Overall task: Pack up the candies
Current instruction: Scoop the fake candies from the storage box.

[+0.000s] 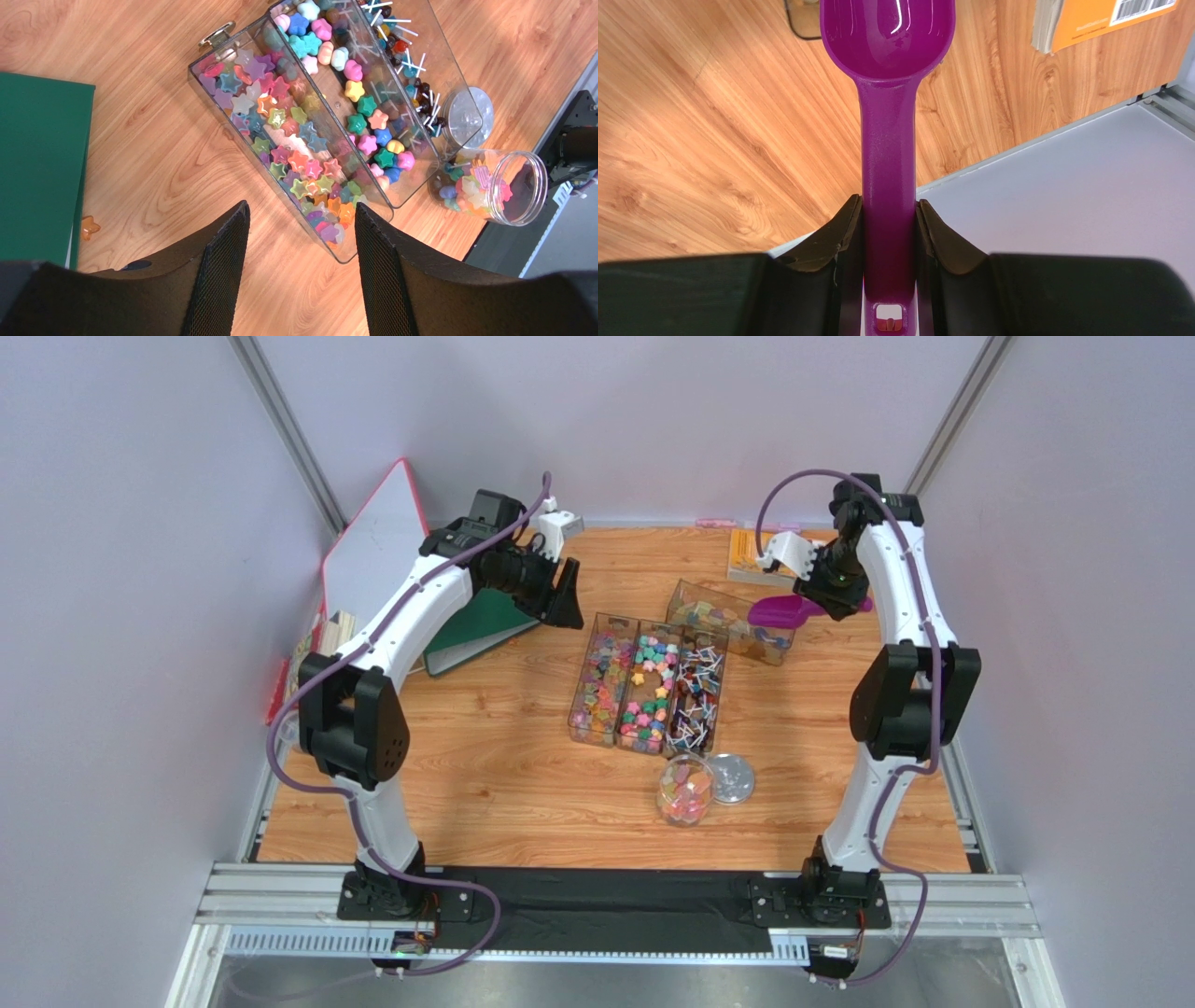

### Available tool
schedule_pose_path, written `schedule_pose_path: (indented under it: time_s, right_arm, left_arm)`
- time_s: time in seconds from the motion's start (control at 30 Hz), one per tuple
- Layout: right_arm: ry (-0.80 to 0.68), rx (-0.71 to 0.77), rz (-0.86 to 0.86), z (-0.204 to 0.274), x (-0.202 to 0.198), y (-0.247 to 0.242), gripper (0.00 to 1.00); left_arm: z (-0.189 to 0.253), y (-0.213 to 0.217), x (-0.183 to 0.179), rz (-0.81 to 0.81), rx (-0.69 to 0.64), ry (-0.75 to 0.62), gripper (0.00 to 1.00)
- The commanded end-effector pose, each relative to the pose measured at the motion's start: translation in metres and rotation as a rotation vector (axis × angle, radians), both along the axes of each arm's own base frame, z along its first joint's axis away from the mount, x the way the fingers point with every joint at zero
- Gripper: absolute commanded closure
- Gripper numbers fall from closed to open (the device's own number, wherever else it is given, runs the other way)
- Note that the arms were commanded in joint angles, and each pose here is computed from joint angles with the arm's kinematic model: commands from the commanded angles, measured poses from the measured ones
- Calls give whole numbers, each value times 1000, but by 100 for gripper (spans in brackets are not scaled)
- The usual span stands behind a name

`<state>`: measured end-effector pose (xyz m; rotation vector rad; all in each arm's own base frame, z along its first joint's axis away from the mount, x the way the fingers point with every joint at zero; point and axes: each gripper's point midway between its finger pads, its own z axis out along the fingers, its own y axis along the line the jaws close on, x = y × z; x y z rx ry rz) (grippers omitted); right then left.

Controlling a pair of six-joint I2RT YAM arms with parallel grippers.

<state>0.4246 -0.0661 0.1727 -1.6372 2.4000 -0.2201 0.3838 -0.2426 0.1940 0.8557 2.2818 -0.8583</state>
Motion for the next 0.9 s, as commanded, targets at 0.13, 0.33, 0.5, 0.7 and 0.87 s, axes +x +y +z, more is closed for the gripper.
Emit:
schedule_pose_path:
  time_s: [0.13, 0.33, 0.5, 0.7, 0.87]
  right_arm:
    - [351, -184, 25, -3, -78, -8, 100]
    - [342, -273, 43, -10, -53, 11, 100]
    - [323, -355, 104, -14, -32, 31, 100]
    - [323, -387, 138, -30, -15, 52, 100]
    - [326, -355, 152, -46, -4, 70, 100]
  left_arm:
    - [14, -6, 5, -13, -45, -29, 37]
    - [17, -7, 1, -12, -58, -33, 37]
    - [16, -3, -6, -6, -58, -38, 36]
    - [16, 4, -16, 2, -57, -48, 36]
    - [16, 10, -17, 18, -48, -59, 36]
